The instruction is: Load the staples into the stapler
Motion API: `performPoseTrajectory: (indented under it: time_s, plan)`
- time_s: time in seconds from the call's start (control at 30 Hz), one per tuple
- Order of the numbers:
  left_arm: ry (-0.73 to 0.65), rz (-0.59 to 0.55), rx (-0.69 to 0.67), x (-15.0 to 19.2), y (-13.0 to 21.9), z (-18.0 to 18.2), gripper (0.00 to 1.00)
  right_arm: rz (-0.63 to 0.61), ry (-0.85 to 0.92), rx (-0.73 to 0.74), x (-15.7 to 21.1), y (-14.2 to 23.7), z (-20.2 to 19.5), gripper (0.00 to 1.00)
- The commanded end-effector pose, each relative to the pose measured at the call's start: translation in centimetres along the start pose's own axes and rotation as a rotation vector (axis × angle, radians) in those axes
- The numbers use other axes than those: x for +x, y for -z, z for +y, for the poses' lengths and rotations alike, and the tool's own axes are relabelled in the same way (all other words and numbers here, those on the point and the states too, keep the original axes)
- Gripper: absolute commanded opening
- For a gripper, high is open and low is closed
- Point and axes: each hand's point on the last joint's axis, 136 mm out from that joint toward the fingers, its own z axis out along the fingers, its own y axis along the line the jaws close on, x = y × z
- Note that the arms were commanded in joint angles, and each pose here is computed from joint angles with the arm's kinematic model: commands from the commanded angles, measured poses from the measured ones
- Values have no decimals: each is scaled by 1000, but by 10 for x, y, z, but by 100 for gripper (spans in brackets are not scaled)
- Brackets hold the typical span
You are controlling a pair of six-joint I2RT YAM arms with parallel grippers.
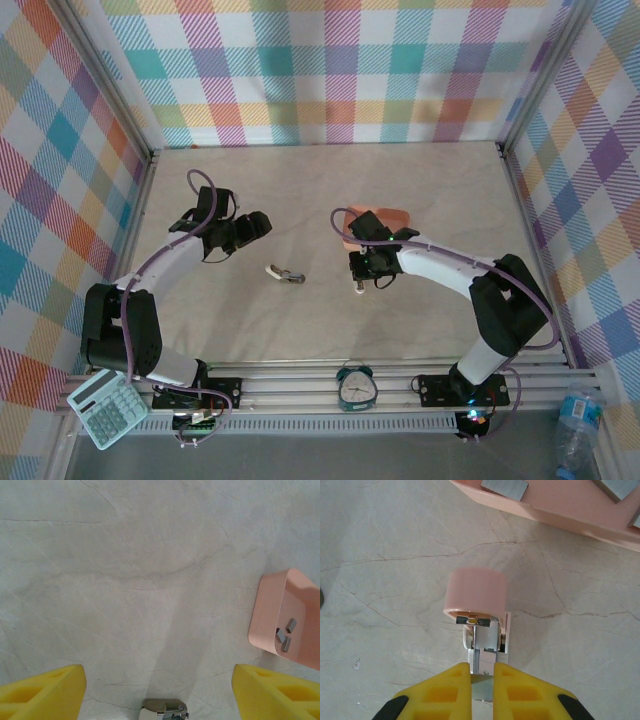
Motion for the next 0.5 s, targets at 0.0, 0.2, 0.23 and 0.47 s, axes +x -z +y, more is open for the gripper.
performPoseTrajectory:
  time_s: [0.0, 0.2, 0.23, 0.47]
  plan:
    - [-11, -21, 23, -2, 4, -1, 77, -14, -13, 11, 0, -5, -2, 13]
    - [-6, -20, 29, -2, 4, -2, 77, -17, -12, 11, -1, -7, -1, 13]
    - [-6, -18, 29, -2, 3, -2, 77, -16, -15, 12, -1, -8, -1, 13]
    - [-3, -20, 33, -2, 4, -3, 77, -12, -19, 10, 1, -11, -1, 13]
